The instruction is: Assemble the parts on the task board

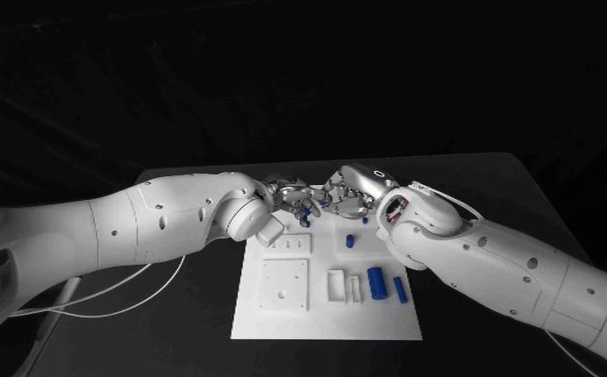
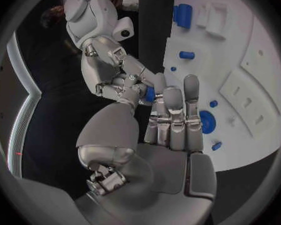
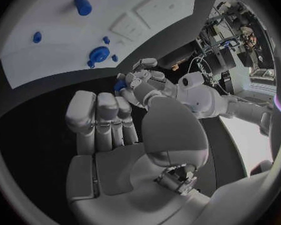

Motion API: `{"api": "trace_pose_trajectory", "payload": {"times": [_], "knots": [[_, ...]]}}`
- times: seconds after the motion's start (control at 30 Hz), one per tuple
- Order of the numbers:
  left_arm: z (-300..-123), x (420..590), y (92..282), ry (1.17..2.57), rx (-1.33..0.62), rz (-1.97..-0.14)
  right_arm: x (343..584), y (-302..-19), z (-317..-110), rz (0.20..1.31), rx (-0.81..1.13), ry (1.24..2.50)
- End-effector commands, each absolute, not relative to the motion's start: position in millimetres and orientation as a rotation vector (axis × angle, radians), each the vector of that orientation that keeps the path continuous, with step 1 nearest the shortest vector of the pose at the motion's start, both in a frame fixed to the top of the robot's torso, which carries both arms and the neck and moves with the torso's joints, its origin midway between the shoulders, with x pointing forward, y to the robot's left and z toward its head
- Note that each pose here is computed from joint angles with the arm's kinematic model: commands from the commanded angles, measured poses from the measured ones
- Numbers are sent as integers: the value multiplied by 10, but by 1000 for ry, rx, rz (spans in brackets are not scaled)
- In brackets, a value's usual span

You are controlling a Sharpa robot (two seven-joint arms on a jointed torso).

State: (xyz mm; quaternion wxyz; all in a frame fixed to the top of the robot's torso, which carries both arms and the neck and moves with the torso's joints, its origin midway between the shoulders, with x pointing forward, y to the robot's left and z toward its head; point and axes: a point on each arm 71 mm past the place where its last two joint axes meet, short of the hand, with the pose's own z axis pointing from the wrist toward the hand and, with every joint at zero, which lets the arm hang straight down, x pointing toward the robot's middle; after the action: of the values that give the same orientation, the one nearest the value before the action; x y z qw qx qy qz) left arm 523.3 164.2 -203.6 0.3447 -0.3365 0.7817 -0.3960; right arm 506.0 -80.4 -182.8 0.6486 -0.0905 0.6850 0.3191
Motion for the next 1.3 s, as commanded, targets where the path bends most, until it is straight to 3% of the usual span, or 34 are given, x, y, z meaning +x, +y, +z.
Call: {"api": "trace_pose_trajectory", "payload": {"times": [0.03,1.3], "knots": [[-2006,5243,1661,2006,-879,-1053,5097,-903,-1897,667,-202,1590],[-2023,5245,1695,2026,-885,-1042,5074,-902,-1898,684,-191,1584]]}}
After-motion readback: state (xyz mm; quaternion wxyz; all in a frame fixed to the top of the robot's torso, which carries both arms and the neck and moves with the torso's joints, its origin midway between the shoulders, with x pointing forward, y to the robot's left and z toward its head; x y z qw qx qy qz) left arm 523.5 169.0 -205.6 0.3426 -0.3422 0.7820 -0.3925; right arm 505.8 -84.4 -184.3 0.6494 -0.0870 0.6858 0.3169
